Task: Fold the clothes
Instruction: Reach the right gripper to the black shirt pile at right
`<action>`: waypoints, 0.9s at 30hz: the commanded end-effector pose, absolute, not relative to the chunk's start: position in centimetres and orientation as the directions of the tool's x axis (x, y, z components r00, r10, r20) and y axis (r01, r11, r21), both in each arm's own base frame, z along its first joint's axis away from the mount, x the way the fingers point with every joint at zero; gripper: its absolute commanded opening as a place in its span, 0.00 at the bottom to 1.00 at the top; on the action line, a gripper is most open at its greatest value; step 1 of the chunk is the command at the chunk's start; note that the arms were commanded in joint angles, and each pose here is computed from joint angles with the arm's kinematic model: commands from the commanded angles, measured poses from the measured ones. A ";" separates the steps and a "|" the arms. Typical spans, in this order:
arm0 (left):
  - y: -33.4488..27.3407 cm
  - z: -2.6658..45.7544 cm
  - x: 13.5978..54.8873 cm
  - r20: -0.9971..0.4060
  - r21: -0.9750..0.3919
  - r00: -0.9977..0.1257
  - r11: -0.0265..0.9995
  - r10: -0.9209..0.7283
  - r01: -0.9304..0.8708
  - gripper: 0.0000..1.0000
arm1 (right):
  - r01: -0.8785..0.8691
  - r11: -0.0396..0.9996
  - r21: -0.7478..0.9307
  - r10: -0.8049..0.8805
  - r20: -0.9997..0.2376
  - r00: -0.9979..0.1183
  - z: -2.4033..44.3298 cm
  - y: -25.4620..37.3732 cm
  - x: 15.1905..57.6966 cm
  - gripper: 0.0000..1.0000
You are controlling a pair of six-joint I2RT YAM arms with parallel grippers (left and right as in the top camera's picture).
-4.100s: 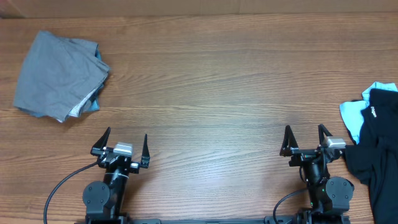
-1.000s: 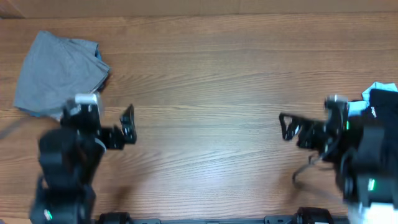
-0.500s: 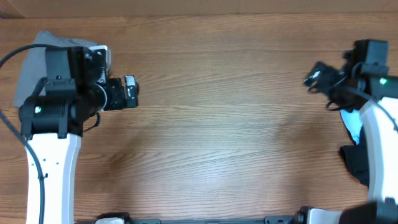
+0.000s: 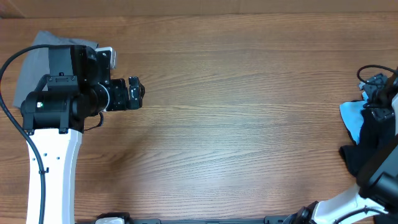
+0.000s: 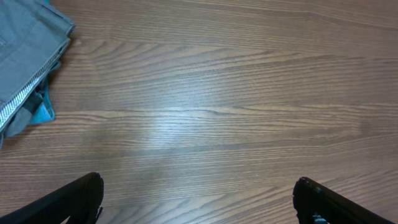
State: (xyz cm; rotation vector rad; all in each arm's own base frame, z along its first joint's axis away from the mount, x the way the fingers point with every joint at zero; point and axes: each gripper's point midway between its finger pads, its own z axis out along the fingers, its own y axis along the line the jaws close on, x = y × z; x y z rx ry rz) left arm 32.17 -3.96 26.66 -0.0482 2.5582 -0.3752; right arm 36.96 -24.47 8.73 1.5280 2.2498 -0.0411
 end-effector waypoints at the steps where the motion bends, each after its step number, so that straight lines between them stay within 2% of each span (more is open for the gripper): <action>1: -4.7 27.7 32.3 -0.536 -0.294 -0.839 0.953 -0.098 0.077 1.00 | 0.910 0.356 0.211 0.886 -0.385 -0.257 8.8 -25.8 37.6 0.76; 4: -4.8 27.6 32.1 -0.528 -0.302 -0.844 0.950 -0.097 0.080 1.00 | 0.937 0.300 0.176 0.893 -0.398 -0.211 7.7 -26.7 37.2 0.77; 11: -4.8 27.4 31.8 -0.516 -0.302 -0.851 0.950 -0.097 0.075 1.00 | 0.956 0.269 0.115 0.909 -0.357 -0.213 3.8 -27.5 36.3 0.75; 13: -4.8 27.4 31.8 -0.513 -0.303 -0.853 0.950 -0.097 0.074 1.00 | 0.960 0.261 0.102 0.915 -0.344 -0.212 3.1 -27.7 36.0 0.73; 16: -4.8 27.3 31.6 -0.509 -0.303 -0.856 0.950 -0.096 0.073 1.00 | 0.962 0.255 0.099 0.916 -0.342 -0.208 2.9 -27.9 35.8 0.62; 18: -4.8 27.3 31.6 -0.508 -0.303 -0.856 0.950 -0.096 0.073 1.00 | 0.963 0.249 0.098 0.918 -0.340 -0.203 2.9 -28.0 35.6 0.60; 21: -4.8 27.3 31.6 -0.506 -0.303 -0.857 0.950 -0.096 0.072 1.00 | 0.966 0.241 0.093 0.922 -0.333 -0.198 2.9 -28.2 35.1 0.41; 22: -4.8 27.3 31.6 -0.505 -0.303 -0.858 0.950 -0.096 0.072 1.00 | 0.967 0.239 0.090 0.923 -0.331 -0.197 2.9 -28.2 35.0 0.28; 23: -4.8 27.2 31.6 -0.504 -0.302 -0.858 0.951 -0.096 0.072 1.00 | 0.968 0.236 0.089 0.924 -0.329 -0.195 3.1 -28.3 34.9 0.22; 27: -4.8 27.2 31.5 -0.499 -0.302 -0.861 0.951 -0.096 0.069 1.00 | 0.967 0.235 0.099 0.921 -0.339 -0.189 4.9 -28.4 34.9 0.07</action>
